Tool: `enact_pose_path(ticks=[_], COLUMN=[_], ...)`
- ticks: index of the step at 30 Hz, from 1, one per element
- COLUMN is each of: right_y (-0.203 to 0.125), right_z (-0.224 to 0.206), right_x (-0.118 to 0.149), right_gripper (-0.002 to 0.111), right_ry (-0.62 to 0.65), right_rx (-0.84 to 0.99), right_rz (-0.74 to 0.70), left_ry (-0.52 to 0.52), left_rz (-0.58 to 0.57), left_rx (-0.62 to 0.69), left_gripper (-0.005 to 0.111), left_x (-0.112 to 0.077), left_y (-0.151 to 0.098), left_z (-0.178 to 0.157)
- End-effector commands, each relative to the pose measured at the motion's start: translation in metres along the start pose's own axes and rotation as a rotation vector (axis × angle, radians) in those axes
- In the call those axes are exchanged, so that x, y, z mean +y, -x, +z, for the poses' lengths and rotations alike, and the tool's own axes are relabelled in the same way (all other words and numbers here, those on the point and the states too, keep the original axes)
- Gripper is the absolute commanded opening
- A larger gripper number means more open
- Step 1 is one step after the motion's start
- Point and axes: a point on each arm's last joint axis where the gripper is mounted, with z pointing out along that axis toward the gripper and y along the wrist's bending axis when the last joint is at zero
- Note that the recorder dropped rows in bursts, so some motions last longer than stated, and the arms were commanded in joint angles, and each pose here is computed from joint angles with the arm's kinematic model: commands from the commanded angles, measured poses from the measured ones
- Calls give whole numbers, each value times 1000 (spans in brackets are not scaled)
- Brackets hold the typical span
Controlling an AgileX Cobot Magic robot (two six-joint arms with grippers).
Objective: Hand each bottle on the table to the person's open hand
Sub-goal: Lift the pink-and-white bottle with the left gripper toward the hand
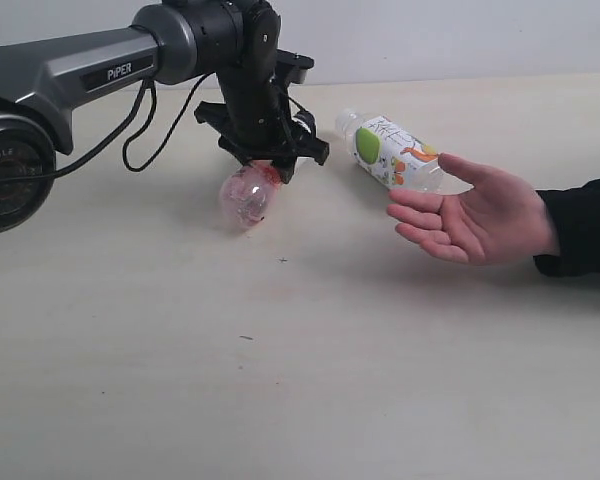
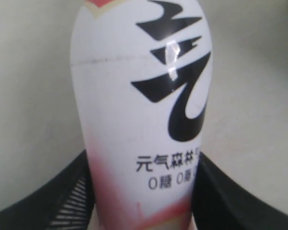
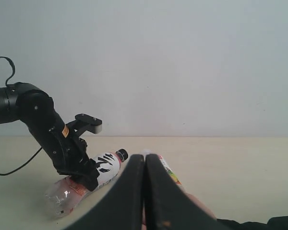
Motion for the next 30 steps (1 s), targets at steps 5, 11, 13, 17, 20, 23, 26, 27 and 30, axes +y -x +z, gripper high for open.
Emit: enact_pose_path(ticks=[5, 11, 13, 17, 20, 23, 26, 27, 30], right_y=[0, 0, 0, 0, 0, 0, 0, 0, 0], right_z=[-1, -1, -1, -1, -1, -1, -1, -1, -1], right_x=[0, 0, 0, 0, 0, 0, 0, 0, 0], right_gripper=[0, 0, 0, 0, 0, 0, 0, 0, 0], right_ry=[-2, -2, -2, -2, -2, -2, -2, -2, -2], right_rx=[-10, -10, -10, -10, -10, -10, -10, -10, -10], right_rz=[1, 1, 1, 1, 1, 1, 1, 1, 1], left_ry=[-7, -21, -31, -51, -68, -84, -104, -108, -154], left_rz=[-94, -131, -117, -83, -84, -82, -94, -100, -129], left_rx=[-61, -91, -104, -125, -129, -126, -129, -133, -156], left_gripper=[0, 0, 0, 0, 0, 0, 0, 0, 0], left_x=[2, -10, -20, -42, -55, -68, -83, -84, -90], left_y=[8, 9, 8, 2, -3, -11, -27, -29, -44], left_z=[-31, -63, -76, -101, -118, -134, -155, -158, -172])
